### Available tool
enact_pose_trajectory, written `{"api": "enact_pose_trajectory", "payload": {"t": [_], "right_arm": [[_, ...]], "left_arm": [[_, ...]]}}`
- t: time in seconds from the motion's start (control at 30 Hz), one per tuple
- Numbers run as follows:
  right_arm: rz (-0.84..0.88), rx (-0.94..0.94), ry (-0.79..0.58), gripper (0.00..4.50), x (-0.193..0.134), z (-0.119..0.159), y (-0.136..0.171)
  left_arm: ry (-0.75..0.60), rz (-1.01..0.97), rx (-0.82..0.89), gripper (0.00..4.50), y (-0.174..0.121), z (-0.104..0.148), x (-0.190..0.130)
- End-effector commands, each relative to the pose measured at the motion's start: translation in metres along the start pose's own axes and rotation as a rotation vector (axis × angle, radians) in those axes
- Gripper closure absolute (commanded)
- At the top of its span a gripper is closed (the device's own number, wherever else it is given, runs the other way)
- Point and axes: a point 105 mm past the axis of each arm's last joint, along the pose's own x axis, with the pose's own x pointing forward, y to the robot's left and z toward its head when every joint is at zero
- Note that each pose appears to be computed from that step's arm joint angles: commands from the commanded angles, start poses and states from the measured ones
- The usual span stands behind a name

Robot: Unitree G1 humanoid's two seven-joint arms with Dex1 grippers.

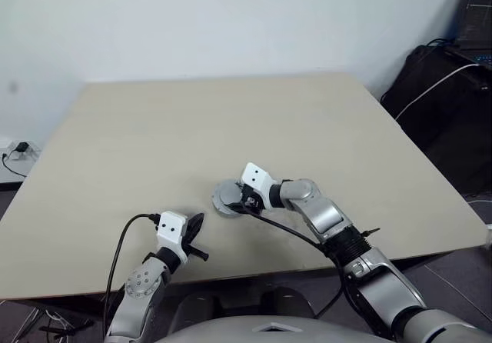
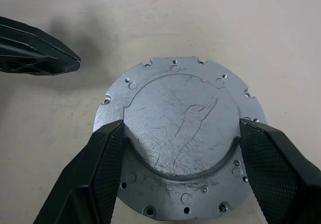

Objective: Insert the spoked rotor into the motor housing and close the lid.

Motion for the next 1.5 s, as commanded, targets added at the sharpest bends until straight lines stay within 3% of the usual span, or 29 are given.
{"api": "enact_pose_trajectory", "payload": {"t": [0.03,0.4,0.67,1.0,1.5], "right_arm": [[-0.012,-0.022,0.058,1.34,-0.003,-0.003,-0.007],[-0.018,-0.016,0.154,1.34,-0.001,-0.013,-0.006],[-0.022,-0.023,0.16,1.34,-0.001,-0.013,-0.006],[-0.033,-0.023,0.153,1.34,-0.002,-0.011,-0.006],[-0.036,-0.008,0.16,1.34,-0.001,-0.013,-0.004]], "left_arm": [[-0.058,-0.005,0.025,4.5,-0.001,0.017,0.003],[-0.074,-0.003,0.016,4.5,-0.002,0.022,0.007],[-0.068,0.032,-0.099,4.5,0.011,0.046,0.045],[0.139,-0.204,-0.4,4.5,0.003,0.069,0.084],[0.334,-0.169,-0.349,4.5,0.005,0.046,0.078]]}}
